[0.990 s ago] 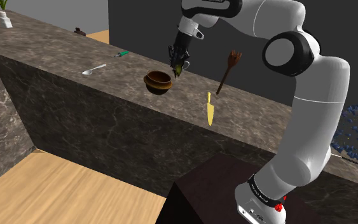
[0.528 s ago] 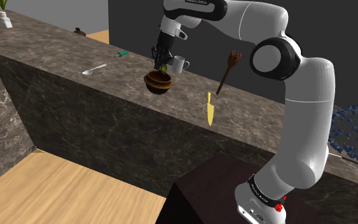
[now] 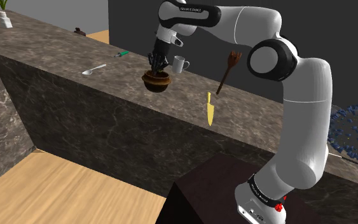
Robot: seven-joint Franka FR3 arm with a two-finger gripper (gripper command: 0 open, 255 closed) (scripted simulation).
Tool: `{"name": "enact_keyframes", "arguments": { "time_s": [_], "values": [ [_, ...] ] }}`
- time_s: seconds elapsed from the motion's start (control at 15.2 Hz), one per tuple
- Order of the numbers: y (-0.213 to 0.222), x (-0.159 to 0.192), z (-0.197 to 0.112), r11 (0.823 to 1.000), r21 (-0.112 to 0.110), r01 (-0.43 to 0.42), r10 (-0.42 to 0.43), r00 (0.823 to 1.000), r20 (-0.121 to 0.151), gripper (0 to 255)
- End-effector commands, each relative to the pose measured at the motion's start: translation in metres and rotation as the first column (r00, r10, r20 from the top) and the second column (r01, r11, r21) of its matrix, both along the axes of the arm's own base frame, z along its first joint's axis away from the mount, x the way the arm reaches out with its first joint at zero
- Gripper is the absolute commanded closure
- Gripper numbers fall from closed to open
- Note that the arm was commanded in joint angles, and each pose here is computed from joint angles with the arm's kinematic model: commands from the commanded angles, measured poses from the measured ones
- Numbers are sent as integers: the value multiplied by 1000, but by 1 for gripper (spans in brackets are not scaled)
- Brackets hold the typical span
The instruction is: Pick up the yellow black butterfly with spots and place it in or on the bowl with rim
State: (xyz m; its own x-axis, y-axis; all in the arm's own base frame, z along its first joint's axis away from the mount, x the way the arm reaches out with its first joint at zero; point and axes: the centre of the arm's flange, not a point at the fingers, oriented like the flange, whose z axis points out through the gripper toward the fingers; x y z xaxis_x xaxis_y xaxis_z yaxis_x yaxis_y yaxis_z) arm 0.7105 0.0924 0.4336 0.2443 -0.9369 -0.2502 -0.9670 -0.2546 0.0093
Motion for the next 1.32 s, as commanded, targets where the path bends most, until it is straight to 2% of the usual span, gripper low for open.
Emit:
{"name": "enact_keyframes", "arguments": {
  "time_s": [0.0, 0.4, 0.46, 0.79, 1.06, 1.25],
  "values": [
    [-3, 0, -8, 1000, -4, 3, -3, 1000, -5, 255],
    [-3, 0, -8, 1000, -4, 3, -4, 1000, -5, 255],
    [-3, 0, -8, 1000, -4, 4, -4, 1000, -5, 0],
    [-3, 0, -8, 1000, -4, 3, -4, 1000, -5, 0],
    [-15, 4, 40, 1000, -4, 3, -4, 1000, -5, 0],
    [-15, 4, 40, 1000, -4, 3, -4, 1000, -5, 0]
  ]
}}
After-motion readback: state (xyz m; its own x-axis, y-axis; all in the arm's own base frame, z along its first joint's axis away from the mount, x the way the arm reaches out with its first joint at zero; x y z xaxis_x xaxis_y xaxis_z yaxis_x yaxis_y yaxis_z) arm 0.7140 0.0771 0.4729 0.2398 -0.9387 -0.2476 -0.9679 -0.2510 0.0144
